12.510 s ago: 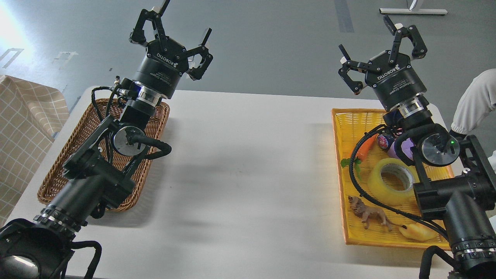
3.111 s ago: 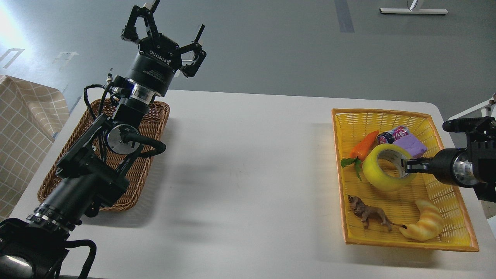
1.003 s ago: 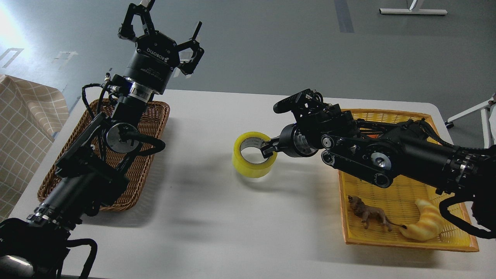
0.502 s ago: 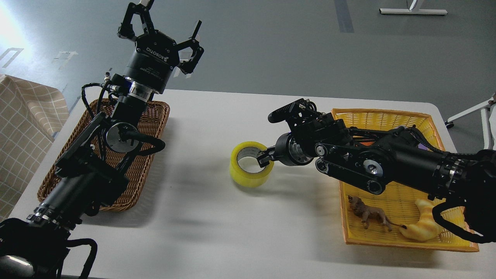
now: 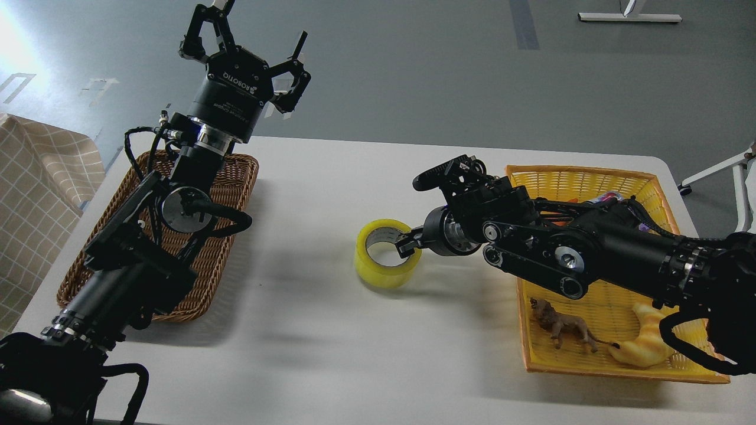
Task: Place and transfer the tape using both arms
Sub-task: 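Set the tape roll on the table and release it with the right gripper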
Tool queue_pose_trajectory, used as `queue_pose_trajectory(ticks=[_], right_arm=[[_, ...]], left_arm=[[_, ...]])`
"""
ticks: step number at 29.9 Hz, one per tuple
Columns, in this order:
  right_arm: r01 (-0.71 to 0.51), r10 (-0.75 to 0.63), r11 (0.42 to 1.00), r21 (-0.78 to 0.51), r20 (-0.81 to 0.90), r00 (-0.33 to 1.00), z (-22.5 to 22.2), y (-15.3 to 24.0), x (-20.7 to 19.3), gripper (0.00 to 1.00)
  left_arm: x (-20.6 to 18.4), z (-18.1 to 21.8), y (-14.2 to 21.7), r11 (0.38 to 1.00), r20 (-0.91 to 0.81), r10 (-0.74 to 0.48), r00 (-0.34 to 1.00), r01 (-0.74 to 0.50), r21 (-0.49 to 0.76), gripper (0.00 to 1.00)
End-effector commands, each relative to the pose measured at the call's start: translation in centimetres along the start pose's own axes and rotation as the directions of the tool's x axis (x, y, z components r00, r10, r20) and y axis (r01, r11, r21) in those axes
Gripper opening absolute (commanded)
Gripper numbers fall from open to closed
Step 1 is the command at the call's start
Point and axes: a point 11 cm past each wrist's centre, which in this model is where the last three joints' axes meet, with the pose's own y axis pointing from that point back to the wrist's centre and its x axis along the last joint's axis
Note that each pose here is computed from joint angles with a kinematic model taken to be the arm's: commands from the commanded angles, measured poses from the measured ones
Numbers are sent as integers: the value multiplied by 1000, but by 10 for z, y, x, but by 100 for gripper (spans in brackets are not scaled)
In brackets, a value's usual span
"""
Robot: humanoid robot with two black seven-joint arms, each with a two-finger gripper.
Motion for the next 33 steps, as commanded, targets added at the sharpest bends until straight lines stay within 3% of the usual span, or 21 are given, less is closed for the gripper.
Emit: queue_pose_trajectory(ticks=[1,3,8,11,12,13,20,22,29,33], right_arm=[[2,-2,1000,1,3,1000,0,-1,-1,10],[2,-2,1000,1,3,1000,0,-1,-1,12],[0,0,1000,4,8,1000,0,0,-1,26],[-2,2,1000,8,9,1000,-2,0,0,41],[-6,6,1000,13,12,1000,-3,0,1,55],[-9,9,1000,16,15,1000,-4,1,3,63],[-22,21,999,39,41,999,-8,3,8,80],[-33,31,998,48,47,998,-10,5,12,90],[-89,84,994,63,80,993,-10,16,32,96],[-155,146,984,87,109,983,1,42,46,99]], left_arm=[[0,0,0,1000,0,0,1000,0,0,98],[0,-1,0,1000,-2,0,1000,0,0,98],[0,0,0,1000,0,0,1000,0,0,98],[0,0,0,1000,0,0,1000,0,0,98],[0,0,0,1000,0,0,1000,0,0,98],[0,0,0,1000,0,0,1000,0,0,98],[0,-1,0,1000,-3,0,1000,0,0,98],[0,-1,0,1000,-2,0,1000,0,0,98],[0,0,0,1000,1,-1,1000,1,0,98],[0,0,0,1000,1,0,1000,0,2,98]])
